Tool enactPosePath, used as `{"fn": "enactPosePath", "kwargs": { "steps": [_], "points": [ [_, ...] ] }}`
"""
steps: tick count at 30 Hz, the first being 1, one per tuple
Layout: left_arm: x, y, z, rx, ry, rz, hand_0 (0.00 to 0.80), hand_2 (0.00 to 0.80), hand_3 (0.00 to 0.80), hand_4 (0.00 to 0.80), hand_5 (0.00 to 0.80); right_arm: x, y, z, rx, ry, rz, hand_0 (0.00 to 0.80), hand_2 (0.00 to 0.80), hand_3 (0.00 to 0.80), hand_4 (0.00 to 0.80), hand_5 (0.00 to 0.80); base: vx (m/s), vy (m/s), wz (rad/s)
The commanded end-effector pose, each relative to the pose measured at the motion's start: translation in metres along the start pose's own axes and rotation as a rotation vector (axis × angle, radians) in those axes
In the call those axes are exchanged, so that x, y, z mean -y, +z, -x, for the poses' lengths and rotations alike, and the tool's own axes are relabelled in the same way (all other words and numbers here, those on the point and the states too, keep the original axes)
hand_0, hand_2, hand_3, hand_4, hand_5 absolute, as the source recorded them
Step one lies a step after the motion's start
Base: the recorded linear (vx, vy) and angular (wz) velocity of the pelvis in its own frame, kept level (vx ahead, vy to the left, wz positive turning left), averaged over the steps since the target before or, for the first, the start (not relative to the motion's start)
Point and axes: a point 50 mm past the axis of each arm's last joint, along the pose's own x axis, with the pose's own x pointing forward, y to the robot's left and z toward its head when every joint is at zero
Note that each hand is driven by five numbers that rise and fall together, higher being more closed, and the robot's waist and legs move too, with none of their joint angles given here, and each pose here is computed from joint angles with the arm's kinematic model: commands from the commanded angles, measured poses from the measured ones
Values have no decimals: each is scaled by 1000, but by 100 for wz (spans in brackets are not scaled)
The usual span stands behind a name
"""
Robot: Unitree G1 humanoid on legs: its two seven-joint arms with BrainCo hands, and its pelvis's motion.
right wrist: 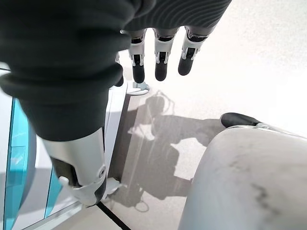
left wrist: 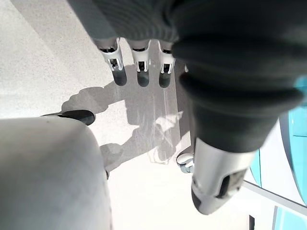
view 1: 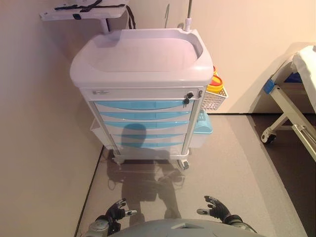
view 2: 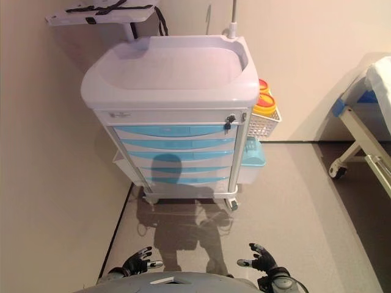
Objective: Open the drawer and pick up the medicine
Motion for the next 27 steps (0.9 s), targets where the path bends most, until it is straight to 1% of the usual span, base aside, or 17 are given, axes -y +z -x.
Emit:
{"fn": "enactPosePath", "kwargs": {
  "steps": [1,11,19,24,25,27],
  "points": [
    [13,17,-7,51,-56,-15,0,0,0,0,0,-8,20,-9,51,37,41,0,0,0,0,0,0,0,0],
    [6,16,-6,56,-11,35,0,0,0,0,0,-5,17,-8,44,36,39,0,0,0,0,0,10,1,0],
    [-4,16,-3,112,73,172,0,0,0,0,0,-3,15,-6,48,7,30,0,0,0,0,0,71,22,0],
    [-12,44,-3,273,80,219,0,0,0,0,0,7,24,-6,101,-36,71,0,0,0,0,0,58,44,-6],
    [-13,53,-3,315,80,239,0,0,0,0,0,10,28,-6,120,-55,78,0,0,0,0,0,-18,68,-14],
    [-19,82,-2,450,83,289,0,0,0,0,0,23,44,-7,184,-110,100,0,0,0,0,0,-107,91,-11]
  ]
}}
